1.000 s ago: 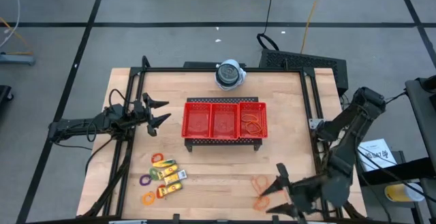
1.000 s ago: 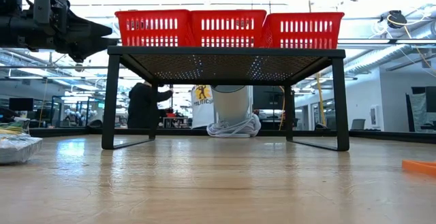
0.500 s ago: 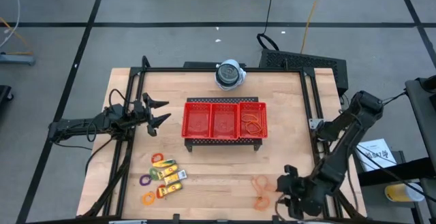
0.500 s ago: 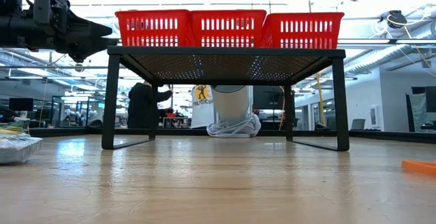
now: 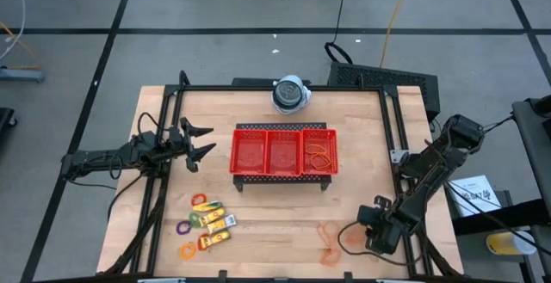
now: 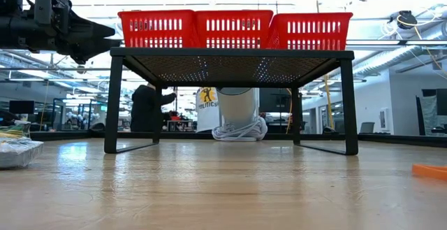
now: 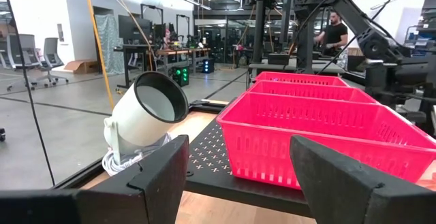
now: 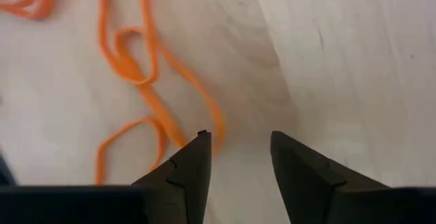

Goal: Pick & Place Office Desk Supplies
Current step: Put the orange rubber band into the right red bin

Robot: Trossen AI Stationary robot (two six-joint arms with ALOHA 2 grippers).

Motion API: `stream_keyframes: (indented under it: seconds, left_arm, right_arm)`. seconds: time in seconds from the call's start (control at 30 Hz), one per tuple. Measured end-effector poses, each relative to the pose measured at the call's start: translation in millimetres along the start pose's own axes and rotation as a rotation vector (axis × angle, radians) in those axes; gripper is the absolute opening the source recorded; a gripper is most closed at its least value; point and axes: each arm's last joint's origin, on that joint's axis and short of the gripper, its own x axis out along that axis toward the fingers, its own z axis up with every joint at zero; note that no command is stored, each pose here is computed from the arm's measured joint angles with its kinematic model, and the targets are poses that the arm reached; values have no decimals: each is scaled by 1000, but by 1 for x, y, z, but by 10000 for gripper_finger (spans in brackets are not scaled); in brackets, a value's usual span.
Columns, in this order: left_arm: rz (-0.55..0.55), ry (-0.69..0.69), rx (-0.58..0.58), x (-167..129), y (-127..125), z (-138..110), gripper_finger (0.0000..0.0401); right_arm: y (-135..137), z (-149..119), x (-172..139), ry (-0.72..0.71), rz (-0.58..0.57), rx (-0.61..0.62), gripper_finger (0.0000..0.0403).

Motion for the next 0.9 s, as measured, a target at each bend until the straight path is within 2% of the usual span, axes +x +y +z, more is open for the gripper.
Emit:
stream_keyframes:
  seconds: [0.23,0.43,0.73,0.9]
  left_arm:
    - [0,0,0,0,0,0,267]
    - [0,0,0,0,0,0,267]
    - [0,0,0,0,0,0,267]
    - [0,0,0,0,0,0,267]
  right_arm:
    - [-3,-1,5,-17,27,16,130]
    - [-3,-1,5,-26,28,9,105]
    - [9,0,7,-1,155,9,56]
    - [12,-1,19,5,128,-20,42]
